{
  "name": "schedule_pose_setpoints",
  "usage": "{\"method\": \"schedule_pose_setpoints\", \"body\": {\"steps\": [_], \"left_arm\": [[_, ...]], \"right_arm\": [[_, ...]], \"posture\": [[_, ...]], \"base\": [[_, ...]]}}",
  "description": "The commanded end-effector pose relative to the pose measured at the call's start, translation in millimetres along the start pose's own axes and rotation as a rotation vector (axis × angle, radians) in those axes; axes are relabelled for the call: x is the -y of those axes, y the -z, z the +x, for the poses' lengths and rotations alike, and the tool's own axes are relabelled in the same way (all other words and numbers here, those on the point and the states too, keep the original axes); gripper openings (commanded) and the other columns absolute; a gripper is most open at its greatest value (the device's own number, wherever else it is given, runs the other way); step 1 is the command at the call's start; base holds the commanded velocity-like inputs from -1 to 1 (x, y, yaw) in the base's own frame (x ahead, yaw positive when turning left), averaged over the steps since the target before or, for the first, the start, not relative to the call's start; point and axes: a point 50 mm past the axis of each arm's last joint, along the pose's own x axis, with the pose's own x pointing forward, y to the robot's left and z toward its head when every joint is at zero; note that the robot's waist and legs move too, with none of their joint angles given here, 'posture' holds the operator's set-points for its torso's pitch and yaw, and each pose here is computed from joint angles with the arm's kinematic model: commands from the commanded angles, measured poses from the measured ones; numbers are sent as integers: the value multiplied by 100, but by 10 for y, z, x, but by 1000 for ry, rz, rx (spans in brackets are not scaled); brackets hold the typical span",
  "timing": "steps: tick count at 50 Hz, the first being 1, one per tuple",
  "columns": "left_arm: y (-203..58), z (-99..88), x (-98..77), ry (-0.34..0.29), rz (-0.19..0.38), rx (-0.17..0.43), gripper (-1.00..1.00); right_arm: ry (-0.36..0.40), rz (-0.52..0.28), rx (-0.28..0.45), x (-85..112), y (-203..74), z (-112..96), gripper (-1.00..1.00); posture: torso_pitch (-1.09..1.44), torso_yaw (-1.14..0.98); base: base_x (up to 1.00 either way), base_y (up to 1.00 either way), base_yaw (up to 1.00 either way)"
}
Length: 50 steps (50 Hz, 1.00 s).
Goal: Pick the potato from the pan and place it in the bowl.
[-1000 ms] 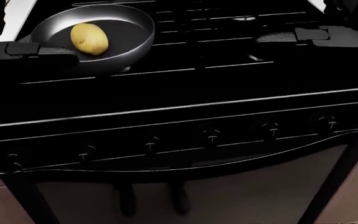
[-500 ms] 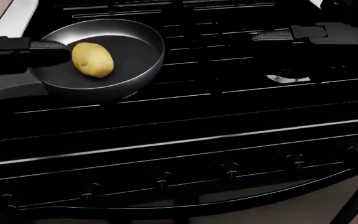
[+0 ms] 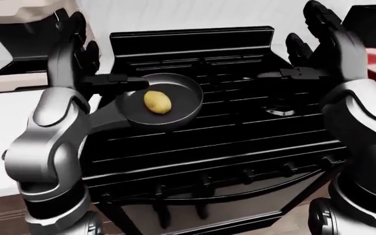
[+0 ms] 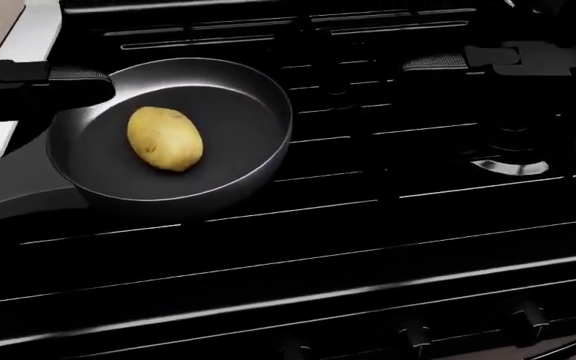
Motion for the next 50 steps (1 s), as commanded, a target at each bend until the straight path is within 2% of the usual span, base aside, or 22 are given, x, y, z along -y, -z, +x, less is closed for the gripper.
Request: {"method": "schedule_pose_setpoints", "body": {"steps": [1, 30, 36, 50], "left_arm": [[-144, -13, 21, 9, -2, 73, 100], [-141, -15, 28, 14, -1, 75, 100], [-129, -12, 30, 16, -2, 74, 100], [-114, -9, 34, 29, -7, 76, 100]], "right_arm": [[14, 1, 60, 26, -108, -10, 100], [51, -8, 69, 65, -122, 4, 100], [54, -10, 67, 65, -103, 12, 100], [70, -18, 74, 82, -157, 9, 100]], "posture": [[0, 0], [0, 0], [0, 0], [0, 0]], "base": [[11, 9, 0], [2, 2, 0], [0, 0, 81], [0, 0, 2]]}}
